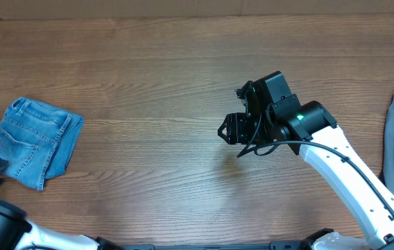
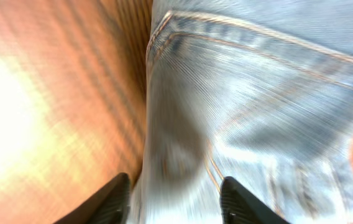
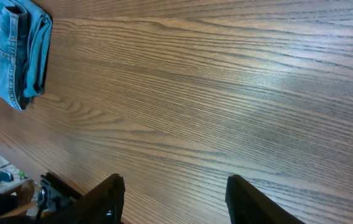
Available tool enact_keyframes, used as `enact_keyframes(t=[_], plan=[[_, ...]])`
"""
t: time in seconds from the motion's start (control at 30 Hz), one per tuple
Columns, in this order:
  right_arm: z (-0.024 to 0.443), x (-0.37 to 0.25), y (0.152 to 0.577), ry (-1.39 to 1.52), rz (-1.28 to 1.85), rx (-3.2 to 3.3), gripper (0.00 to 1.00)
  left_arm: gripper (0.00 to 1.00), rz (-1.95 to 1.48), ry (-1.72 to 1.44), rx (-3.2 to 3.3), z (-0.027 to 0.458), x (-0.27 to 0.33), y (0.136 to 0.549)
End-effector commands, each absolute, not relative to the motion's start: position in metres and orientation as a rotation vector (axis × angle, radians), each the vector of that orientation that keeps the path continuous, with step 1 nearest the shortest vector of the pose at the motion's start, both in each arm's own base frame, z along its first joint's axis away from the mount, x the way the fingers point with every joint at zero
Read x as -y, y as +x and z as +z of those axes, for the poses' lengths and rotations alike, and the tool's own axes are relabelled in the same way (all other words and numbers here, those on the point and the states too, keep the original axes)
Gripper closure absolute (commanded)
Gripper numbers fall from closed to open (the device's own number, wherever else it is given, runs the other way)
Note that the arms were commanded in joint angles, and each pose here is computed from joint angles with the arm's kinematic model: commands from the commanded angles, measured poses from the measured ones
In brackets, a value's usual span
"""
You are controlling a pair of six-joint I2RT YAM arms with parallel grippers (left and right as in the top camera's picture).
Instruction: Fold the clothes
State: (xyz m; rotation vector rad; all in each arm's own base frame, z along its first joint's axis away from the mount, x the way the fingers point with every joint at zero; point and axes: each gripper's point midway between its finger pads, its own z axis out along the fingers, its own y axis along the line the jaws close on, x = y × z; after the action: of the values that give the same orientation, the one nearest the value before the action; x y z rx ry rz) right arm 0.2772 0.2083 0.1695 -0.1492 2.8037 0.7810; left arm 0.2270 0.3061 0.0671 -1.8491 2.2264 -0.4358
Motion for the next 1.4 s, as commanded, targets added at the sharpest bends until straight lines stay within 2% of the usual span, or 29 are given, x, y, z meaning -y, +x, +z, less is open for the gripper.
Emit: enact_keyframes(t=[0.0,0.07,0.13,0.23,0.27,0.37,0.53,0.7,0.83,1.03,1.17,1.27,1.37], plan=[[0.185,-0.209,0.285,-0.148,0.788,-2.745,0.42,0.44,-0.252,-1.718,-2.164,0.139,-0.307,0.219],[0.186,-0.209,0.286,-0.149,0.79,-2.74,0.42,0.41,-0.214,-1.64,-2.154,0.168,-0.295,0.22],[0.187,-0.21,0.287,-0.151,0.793,-2.732,0.42,0.55,-0.171,-1.505,-2.184,0.193,-0.28,0.226],[0.189,-0.211,0.29,-0.155,0.798,-2.715,0.41,0.92,-0.121,-1.324,-2.261,0.208,-0.258,0.244],[0.189,-0.211,0.291,-0.156,0.799,-2.711,0.42,0.95,-0.104,-1.261,-2.318,0.206,-0.248,0.252],[0.19,-0.212,0.292,-0.157,0.802,-2.704,0.42,0.96,-0.033,-1.21,-2.483,0.181,-0.224,0.259],[0.19,-0.212,0.292,-0.157,0.802,-2.705,0.42,0.96,0.029,-1.124,-2.69,0.111,-0.196,0.276],[0.189,-0.211,0.289,-0.154,0.798,-2.717,0.42,0.96,-0.035,-1.139,-2.868,0.04,-0.178,0.275],[0.187,-0.21,0.287,-0.151,0.794,-2.732,0.43,0.96,-0.158,-1.151,-2.924,0.009,-0.166,0.281],[0.187,-0.21,0.287,-0.151,0.794,-2.732,0.43,0.96,-0.406,-1.04,-2.827,0.009,-0.142,0.32],[0.187,-0.21,0.287,-0.151,0.794,-2.732,0.43,0.94,-0.443,-0.978,-2.768,0.014,-0.132,0.344],[0.186,-0.209,0.286,-0.15,0.793,-2.737,0.43,0.94,-0.519,-0.827,-2.765,0.031,-0.117,0.362],[0.185,-0.209,0.284,-0.148,0.789,-2.746,0.43,0.89,-0.48,-0.792,-2.822,0.054,-0.118,0.362]])
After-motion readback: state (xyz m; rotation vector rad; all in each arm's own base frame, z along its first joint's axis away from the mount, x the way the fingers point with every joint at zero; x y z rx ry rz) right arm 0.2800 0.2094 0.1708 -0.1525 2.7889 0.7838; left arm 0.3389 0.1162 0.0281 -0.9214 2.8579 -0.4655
